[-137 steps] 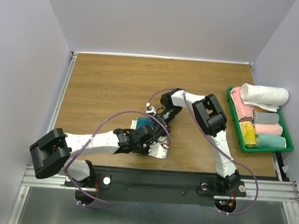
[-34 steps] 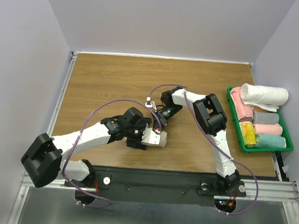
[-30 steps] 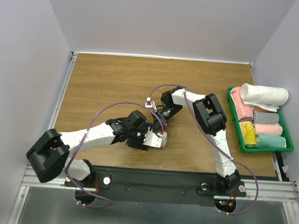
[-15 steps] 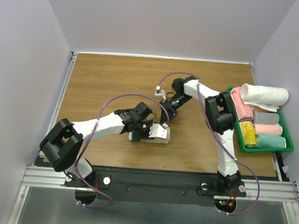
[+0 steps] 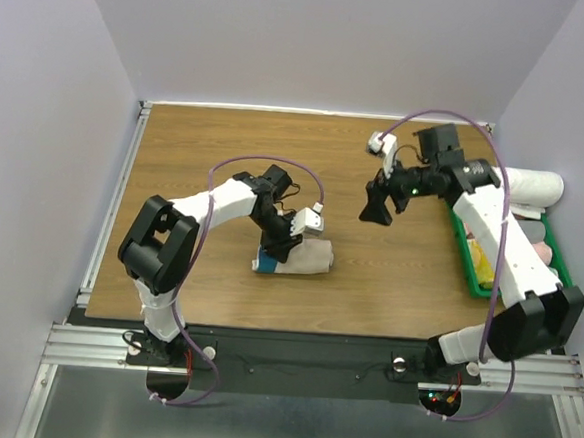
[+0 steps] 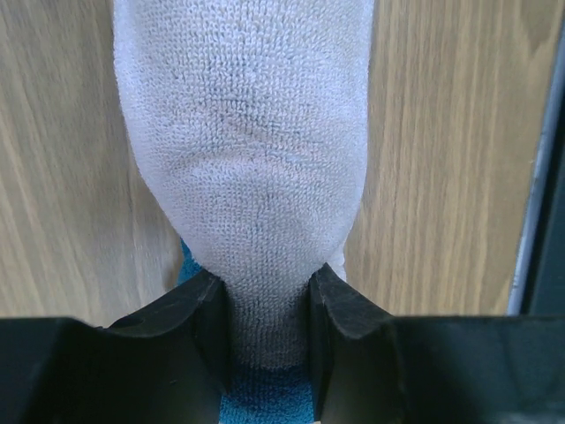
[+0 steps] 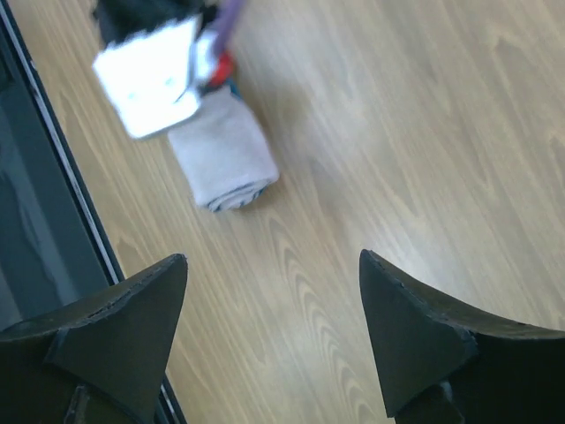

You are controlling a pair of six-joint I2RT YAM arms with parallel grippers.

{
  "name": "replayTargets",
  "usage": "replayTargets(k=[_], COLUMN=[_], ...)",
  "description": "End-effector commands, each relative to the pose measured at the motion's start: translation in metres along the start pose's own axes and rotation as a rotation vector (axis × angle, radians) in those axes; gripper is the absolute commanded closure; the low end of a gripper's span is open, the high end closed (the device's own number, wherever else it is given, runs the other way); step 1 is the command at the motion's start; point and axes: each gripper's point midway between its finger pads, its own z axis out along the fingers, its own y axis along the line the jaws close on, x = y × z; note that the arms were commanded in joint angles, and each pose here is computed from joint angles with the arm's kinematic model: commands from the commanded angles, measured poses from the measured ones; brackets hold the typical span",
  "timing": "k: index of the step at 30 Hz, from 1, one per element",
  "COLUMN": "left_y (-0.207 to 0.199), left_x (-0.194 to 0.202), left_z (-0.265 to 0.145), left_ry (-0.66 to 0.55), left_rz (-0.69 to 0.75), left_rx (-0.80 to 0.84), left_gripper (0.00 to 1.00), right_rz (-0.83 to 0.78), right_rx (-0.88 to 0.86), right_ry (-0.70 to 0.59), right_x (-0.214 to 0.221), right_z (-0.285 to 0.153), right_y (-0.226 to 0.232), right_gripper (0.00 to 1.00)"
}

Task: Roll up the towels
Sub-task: Roll the towel, then place the rolled towel into the container

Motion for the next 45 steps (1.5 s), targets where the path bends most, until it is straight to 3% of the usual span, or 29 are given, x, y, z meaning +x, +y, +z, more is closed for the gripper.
replayTargets(k=[1,13,19,23,25,40,42,45], left_y=[-0.026,-0.013,-0.017,-0.018,-0.016,-0.019,-0.021,-0.023], left_x=[0.031,0.037,0.038,0.04,0.04,0.043,0.043,0.043], left_z=[0.01,0.014,0.013,0.011,0.012,0.015,0.015,0.014], left_ry=[0.051,0.004,-0.015,-0.036,-0.046,-0.062,-0.062,-0.069], left_rz=[-0.197,-0.356,-0.39,-0.411,-0.416,-0.429,-0.432,-0.431], left_rx=[0.222,0.35,0.407,0.448,0.451,0.475,0.477,0.481], left_gripper=[0.76,0.76,0.76,0.76,0.76,0.76,0.75,0.74], right_rz=[-0.066,-0.383,-0.565,-0.618,-0.636,-0.757,-0.762,-0.765], right_rx=[0.168,0.186,0.26,0.221,0.198,0.228,0.235,0.239], right_ry=[0.119,0.18,0.208,0.247,0.261,0.34,0.34,0.359], right_x=[0.029,0.02,0.028,0.043,0.051,0.101,0.104,0.113], right_z=[0.016,0.086,0.141,0.163,0.17,0.207,0.211,0.217], right_y=[-0.008,0.077,0.098,0.115,0.125,0.109,0.107,0.103], right_gripper=[0.17,0.18,0.08,0.06,0.0,0.0,0.05,0.21])
